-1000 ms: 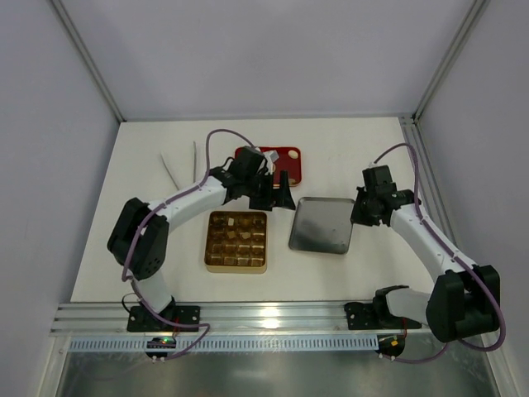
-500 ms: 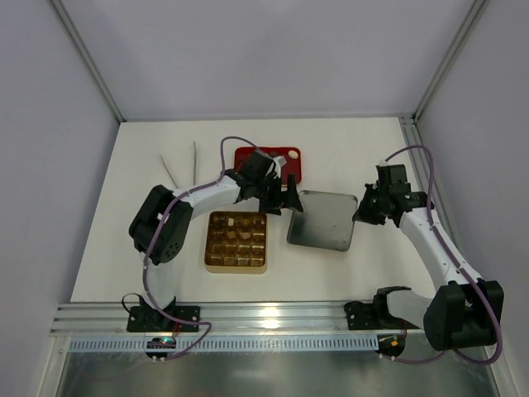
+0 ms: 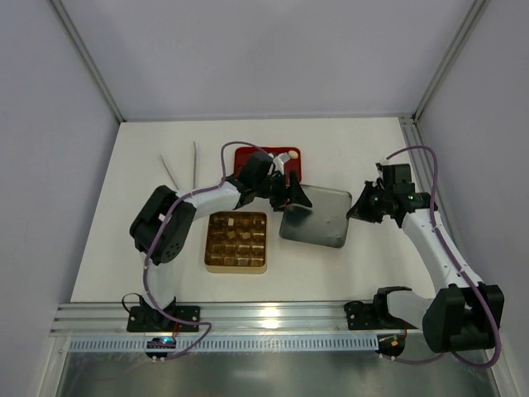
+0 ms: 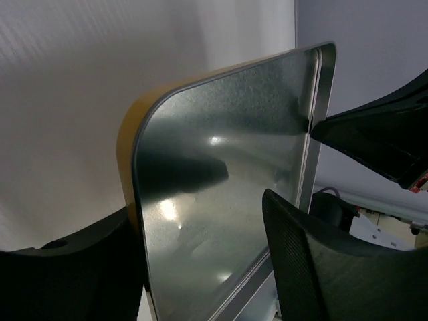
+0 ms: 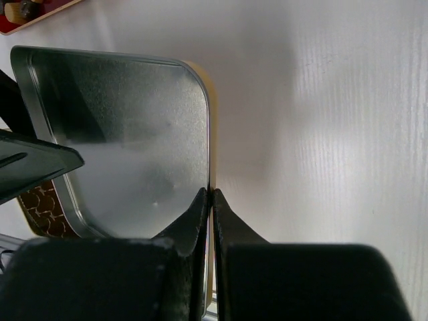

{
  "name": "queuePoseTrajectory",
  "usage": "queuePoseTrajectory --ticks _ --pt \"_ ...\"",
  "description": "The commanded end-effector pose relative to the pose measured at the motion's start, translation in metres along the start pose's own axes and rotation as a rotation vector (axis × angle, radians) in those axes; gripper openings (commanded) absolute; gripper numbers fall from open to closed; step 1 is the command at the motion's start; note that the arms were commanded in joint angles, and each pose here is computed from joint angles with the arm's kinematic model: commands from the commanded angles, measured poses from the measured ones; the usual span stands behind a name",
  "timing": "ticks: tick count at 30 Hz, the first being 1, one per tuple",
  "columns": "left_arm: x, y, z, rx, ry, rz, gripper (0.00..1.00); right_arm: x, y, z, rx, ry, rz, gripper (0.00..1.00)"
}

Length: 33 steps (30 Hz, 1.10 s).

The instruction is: Pack the chocolate

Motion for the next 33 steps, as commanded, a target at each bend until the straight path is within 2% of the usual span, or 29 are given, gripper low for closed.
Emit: queuePoseTrajectory --ticks 1,2,4,5,7,8,9,10,11,14,15,17,22,23,24,27,28,29,31,33 --pt "-0.003 -0.029 0.010 -0.131 -0.002 -0.015 0.61 0.009 0.009 0.007 0.086 -0.078 -0.003 0.04" --pt "-0.003 -0.031 0.011 -0.137 -0.002 -0.017 0.52 0.008 0.010 0.008 0.094 -0.085 -0.002 0.04" --pt "-0.003 -0.037 0.013 -0.144 0.005 -0.019 0.43 0.006 0.010 0.008 0.102 -0.088 -0.003 0.04" --pt "-0.002 -0.039 0.014 -0.147 0.008 -0.013 0.31 0.005 0.010 0.009 0.103 -0.094 -0.002 0.04" --pt "-0.002 -0.044 0.015 -0.155 0.021 -0.010 0.18 0.002 0.009 0.009 0.097 -0.099 0.002 0.04" --pt "-0.002 -0.046 0.016 -0.157 0.030 -0.002 0.03 0.002 0.009 0.010 0.091 -0.108 0.009 0.04" --pt "-0.001 -0.050 0.017 -0.161 0.029 -0.005 0.00 0.001 0.007 0.010 0.072 -0.119 0.013 0.08" --pt "-0.002 -0.052 0.020 -0.156 0.035 0.002 0.00 0.001 0.006 0.011 0.061 -0.131 0.028 0.16" --pt "-0.002 -0.054 0.022 -0.153 0.037 0.009 0.00 -0.001 0.005 0.011 0.050 -0.136 0.036 0.34" --pt "0.001 -0.060 0.036 -0.102 0.041 0.041 0.00 -0.002 0.015 0.024 0.029 -0.233 0.142 0.58" --pt "0.004 -0.063 0.041 -0.094 0.040 0.051 0.00 0.001 0.018 0.032 -0.022 -0.298 0.181 0.69" --pt "0.010 -0.059 0.057 -0.042 0.048 0.117 0.00 -0.004 0.047 0.042 0.018 -0.347 0.319 0.77" --pt "0.019 -0.062 0.092 -0.013 0.074 0.195 0.00 -0.016 0.095 0.062 0.055 -0.471 0.548 0.80" --pt "0.023 -0.058 0.098 -0.008 0.069 0.214 0.00 -0.015 0.098 0.065 -0.006 -0.510 0.569 0.81" --pt "0.021 -0.056 0.103 0.003 0.079 0.237 0.00 -0.027 0.112 0.068 0.038 -0.511 0.673 0.81" --pt "0.020 -0.050 0.114 0.006 0.084 0.278 0.00 -0.037 0.131 0.068 -0.011 -0.547 0.793 0.81" --pt "0.020 -0.048 0.117 0.009 0.086 0.292 0.00 -0.048 0.144 0.070 0.008 -0.552 0.885 0.81" --pt "0.019 -0.048 0.119 0.010 0.084 0.294 0.00 -0.047 0.149 0.073 -0.054 -0.583 0.907 0.80" --pt "0.015 -0.049 0.124 0.015 0.084 0.299 0.00 -0.062 0.166 0.065 -0.120 -0.563 1.061 0.80" --pt "0.012 -0.050 0.126 0.013 0.085 0.301 0.00 -0.066 0.180 0.057 -0.207 -0.557 1.148 0.80"
Point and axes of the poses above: each gripper's point midway between its finger pads, its own z axis back along the fingers, its own y axis along the line the jaws close on, x = y × z, the point moved 9 cm from there along z, back along the fingers, and after that the axes turned 14 degrees about z, right-handed, at the moved point
